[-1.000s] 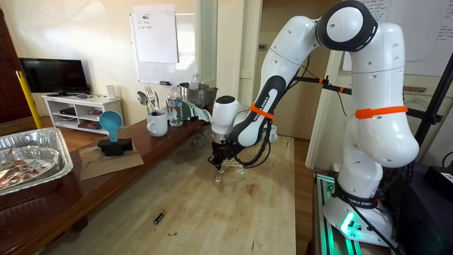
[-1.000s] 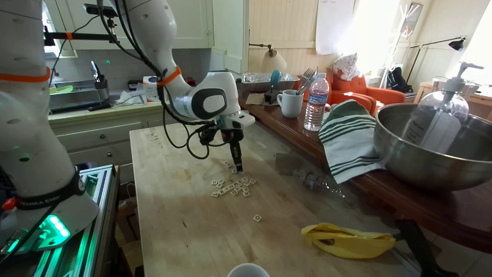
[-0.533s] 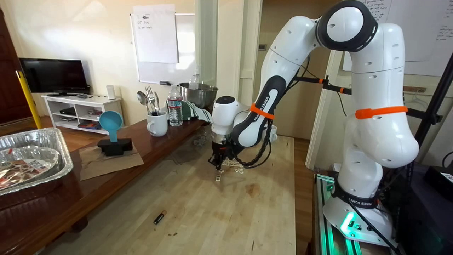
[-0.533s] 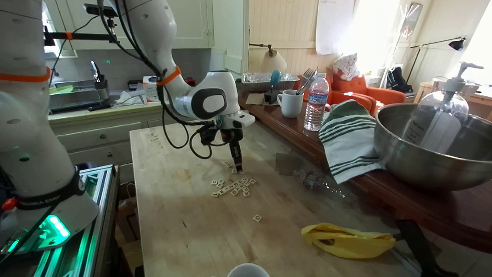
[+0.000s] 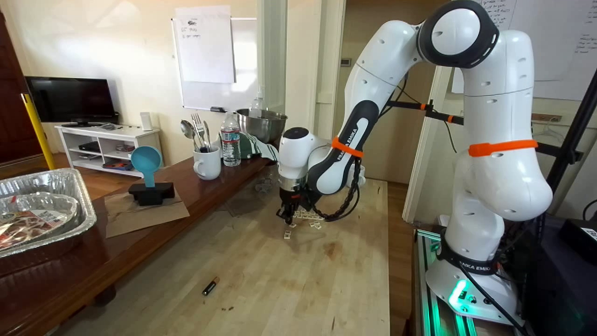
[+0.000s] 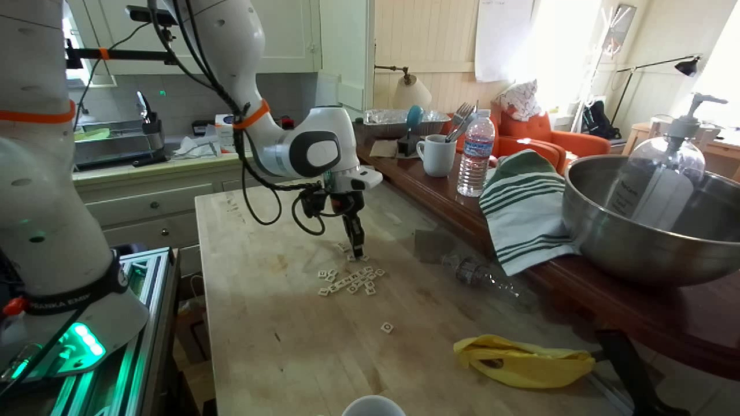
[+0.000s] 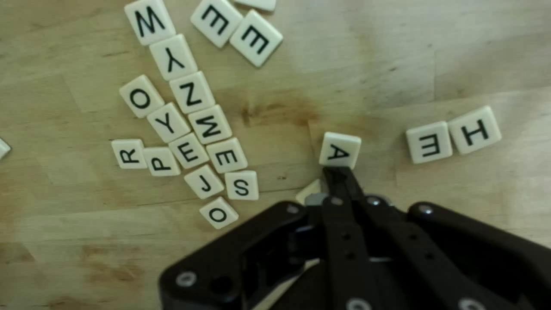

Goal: Align the small blocks on the table

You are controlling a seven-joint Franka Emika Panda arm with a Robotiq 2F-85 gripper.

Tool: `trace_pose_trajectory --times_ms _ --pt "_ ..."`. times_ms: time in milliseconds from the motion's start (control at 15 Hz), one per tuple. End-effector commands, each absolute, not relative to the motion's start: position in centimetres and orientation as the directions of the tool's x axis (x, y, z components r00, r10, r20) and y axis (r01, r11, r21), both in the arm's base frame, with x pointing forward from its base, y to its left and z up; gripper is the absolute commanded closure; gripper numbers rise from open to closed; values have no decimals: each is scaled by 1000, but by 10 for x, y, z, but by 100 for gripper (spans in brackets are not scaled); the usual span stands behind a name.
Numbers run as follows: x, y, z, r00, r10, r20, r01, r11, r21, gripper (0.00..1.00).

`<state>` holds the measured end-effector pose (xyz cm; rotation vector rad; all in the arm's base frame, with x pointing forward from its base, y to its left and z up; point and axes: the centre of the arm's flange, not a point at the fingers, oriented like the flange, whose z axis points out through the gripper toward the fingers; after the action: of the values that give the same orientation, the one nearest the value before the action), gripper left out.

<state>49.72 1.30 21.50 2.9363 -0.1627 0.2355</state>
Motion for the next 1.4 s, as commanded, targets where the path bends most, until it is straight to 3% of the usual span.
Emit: trace_pose_trajectory --times_ms 0,800,1333 --pt "492 16 212 985 -83 149 -113 -972 205 100" --pt "495 16 217 871 -457 182 -476 -876 77 100" --pt "485 11 227 950 -232 208 -274 -940 201 100"
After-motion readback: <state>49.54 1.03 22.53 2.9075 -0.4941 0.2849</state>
